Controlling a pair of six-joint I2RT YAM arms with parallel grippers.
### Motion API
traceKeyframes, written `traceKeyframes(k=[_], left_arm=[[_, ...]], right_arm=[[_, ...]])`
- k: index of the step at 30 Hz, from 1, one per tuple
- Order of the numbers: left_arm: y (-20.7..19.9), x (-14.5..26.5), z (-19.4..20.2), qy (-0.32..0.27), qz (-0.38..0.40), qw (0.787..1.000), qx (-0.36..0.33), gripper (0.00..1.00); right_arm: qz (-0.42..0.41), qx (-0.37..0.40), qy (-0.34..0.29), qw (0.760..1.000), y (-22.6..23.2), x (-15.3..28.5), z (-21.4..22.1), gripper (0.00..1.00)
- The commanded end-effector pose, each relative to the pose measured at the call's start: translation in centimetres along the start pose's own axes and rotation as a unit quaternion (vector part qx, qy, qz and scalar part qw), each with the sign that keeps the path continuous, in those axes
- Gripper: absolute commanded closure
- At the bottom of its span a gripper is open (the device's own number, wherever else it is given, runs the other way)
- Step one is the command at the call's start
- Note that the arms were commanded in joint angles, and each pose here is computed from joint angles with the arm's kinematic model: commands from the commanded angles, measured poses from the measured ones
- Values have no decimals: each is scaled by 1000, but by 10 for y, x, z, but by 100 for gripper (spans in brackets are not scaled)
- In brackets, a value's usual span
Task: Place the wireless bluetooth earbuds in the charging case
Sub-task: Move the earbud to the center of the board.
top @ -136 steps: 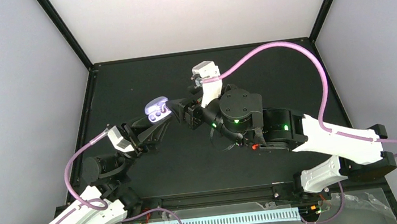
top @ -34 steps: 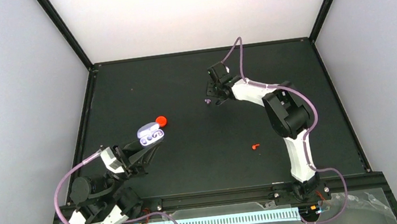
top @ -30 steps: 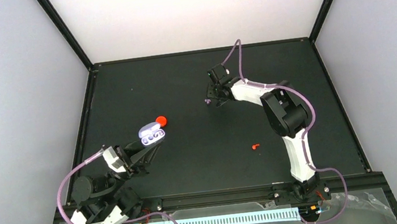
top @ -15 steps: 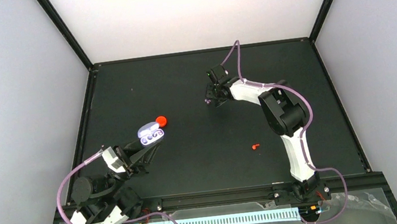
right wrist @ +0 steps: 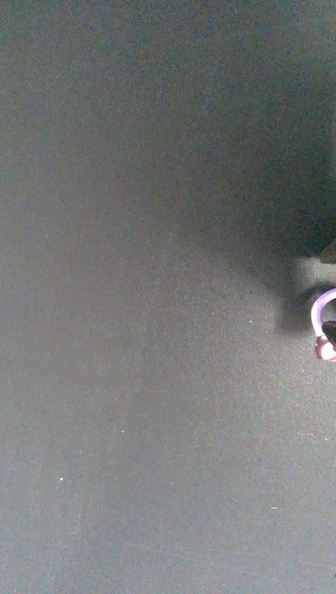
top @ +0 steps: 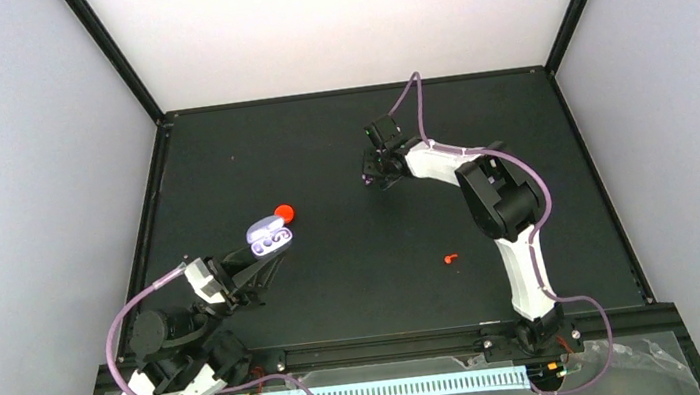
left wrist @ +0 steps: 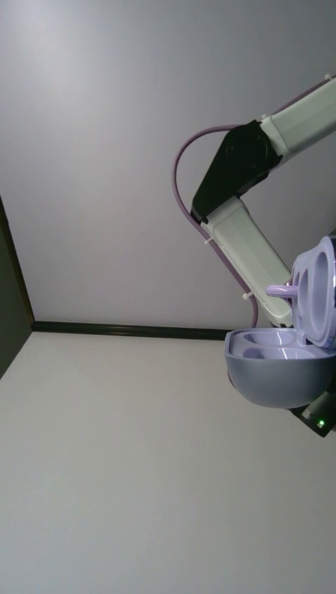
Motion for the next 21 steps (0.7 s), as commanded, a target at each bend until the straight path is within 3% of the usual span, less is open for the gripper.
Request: traceKeyframes(k=[1,21], left_arm=[[-3,3,-8,-17,5,1000,-4,99],[-5,4,-9,-18,12,1000,-3,98]], right_arm=[[5,14,51,999,-3,-4,33,80],[-14,41,59,997,21,18,50,93]])
Point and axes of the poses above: each gripper's point midway between its finger pads, its own x axis back along the fingers, its own y axis along the line the jaws close on, z = x × y, the point moved 3 cm from there along x, back along the fingers, and after that the axes turned 8 degrees about x, right-handed, at the moved point
